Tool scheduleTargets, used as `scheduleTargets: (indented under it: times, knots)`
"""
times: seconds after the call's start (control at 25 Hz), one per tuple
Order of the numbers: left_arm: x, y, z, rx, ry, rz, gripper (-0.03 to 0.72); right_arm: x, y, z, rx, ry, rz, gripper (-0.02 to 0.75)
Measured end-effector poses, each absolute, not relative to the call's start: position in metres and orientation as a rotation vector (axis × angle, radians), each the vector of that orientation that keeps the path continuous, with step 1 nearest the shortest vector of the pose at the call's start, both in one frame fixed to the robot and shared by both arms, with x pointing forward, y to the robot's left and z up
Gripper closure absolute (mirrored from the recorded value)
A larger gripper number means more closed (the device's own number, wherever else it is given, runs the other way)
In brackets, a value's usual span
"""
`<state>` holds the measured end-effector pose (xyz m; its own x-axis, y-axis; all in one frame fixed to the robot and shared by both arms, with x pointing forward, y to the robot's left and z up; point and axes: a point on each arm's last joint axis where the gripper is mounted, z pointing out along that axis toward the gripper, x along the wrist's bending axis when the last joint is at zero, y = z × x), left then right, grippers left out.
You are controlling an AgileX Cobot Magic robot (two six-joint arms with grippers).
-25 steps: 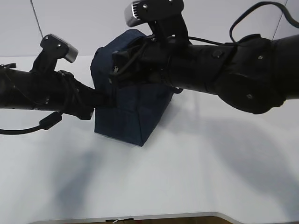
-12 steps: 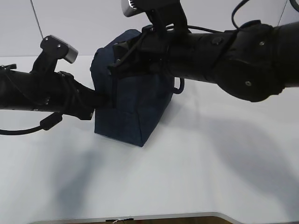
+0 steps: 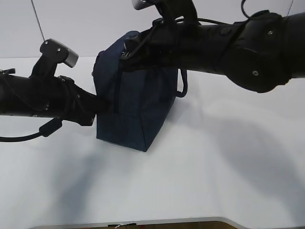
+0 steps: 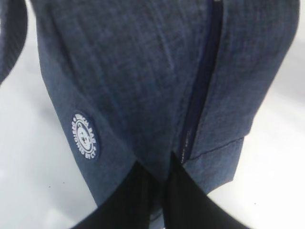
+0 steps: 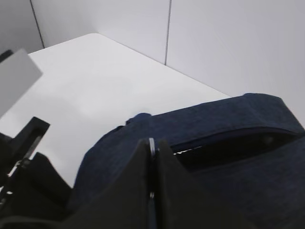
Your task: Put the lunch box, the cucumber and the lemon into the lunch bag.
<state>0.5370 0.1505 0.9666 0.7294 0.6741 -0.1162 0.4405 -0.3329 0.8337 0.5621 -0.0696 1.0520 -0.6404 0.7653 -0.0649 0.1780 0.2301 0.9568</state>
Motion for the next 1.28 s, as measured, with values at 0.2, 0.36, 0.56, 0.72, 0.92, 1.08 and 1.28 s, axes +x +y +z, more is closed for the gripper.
scheduleTargets:
  times: [0.2,0.36,0.56,0.72,0.92,1.08,1.28]
  knots:
    - [0.533,0.152,0.963,1.992,0.857,0.295,0.688,0.571,-0.082,1.052,0.902,1.939,1.413,0.732]
    - [0.532,0.152,0.962,1.991,0.856,0.293,0.688,0.573,-0.083,1.055,0.901,1.924,1.419,0.732]
    - [0.531,0.151,0.963,1.987,0.848,0.281,0.688,0.584,-0.088,1.065,0.907,1.88,1.424,0.732]
    - [0.53,0.151,0.962,1.987,0.845,0.274,0.688,0.596,-0.093,1.068,0.927,1.86,1.398,0.732]
    - [0.529,0.151,0.961,1.997,0.841,0.265,0.688,0.609,-0.095,1.067,0.937,1.853,1.371,0.732]
    - [0.528,0.151,0.96,2.001,0.843,0.259,0.688,0.621,-0.1,1.066,0.957,1.837,1.352,0.732]
    - [0.526,0.152,0.961,2.013,0.827,0.261,0.688,0.637,-0.107,1.064,0.99,1.82,1.317,0.732]
